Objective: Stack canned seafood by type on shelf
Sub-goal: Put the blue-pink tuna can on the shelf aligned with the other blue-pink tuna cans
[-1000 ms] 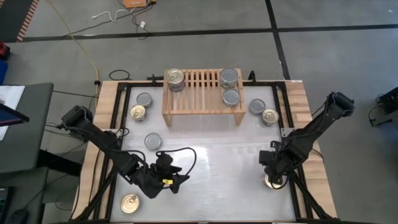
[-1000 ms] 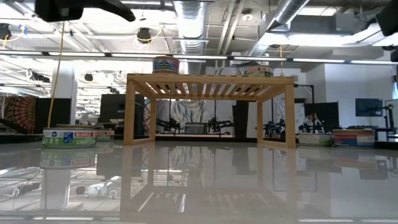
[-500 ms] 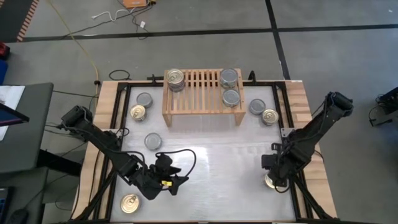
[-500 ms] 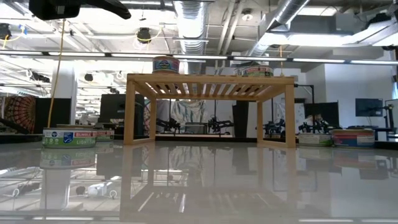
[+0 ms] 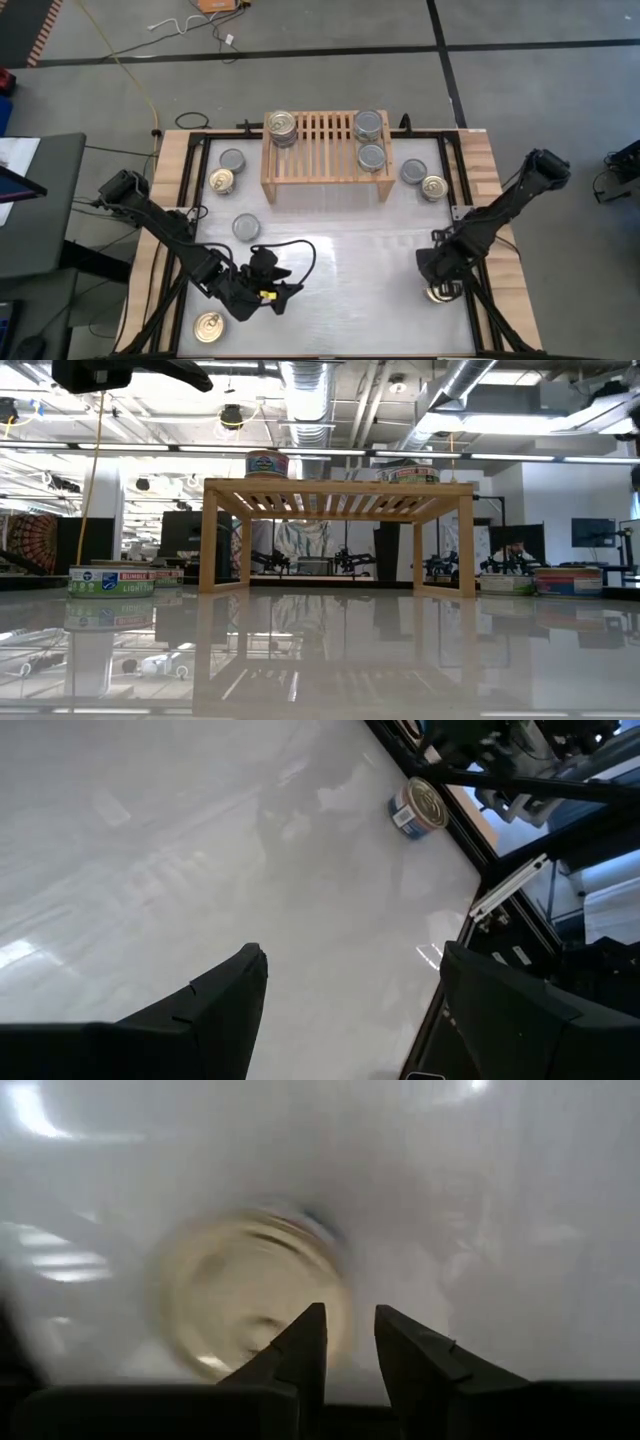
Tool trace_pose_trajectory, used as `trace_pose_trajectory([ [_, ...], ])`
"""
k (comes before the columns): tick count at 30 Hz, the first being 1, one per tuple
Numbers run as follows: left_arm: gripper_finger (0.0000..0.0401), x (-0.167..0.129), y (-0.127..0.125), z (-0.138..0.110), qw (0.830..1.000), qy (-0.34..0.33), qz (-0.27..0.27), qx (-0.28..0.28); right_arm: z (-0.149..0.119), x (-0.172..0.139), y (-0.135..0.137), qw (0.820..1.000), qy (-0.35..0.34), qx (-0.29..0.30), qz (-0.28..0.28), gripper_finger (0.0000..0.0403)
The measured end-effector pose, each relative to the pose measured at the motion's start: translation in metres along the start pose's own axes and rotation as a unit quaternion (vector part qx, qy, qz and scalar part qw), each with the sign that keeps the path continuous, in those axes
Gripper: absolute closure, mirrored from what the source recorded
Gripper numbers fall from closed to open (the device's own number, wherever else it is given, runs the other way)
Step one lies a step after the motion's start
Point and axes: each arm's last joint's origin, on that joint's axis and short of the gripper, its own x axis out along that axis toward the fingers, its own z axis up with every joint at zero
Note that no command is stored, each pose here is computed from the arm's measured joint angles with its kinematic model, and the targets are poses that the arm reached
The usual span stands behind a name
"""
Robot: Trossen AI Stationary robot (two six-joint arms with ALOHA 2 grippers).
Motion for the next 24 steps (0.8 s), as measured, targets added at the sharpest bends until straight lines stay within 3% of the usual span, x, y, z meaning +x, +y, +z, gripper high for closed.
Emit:
trace_pose_trajectory([
  [17,0.0115,-0.002,-0.001,-0.002,1.0,0.003,-0.004,-0.005,0.002,0.017,-0.003,0.999,-0.015,-0.004,0.029,0.028],
  [24,0.0115,-0.002,-0.001,-0.002,1.0,0.003,-0.004,-0.005,0.001,0.027,-0.007,0.998,-0.015,0.035,0.042,0.0307],
])
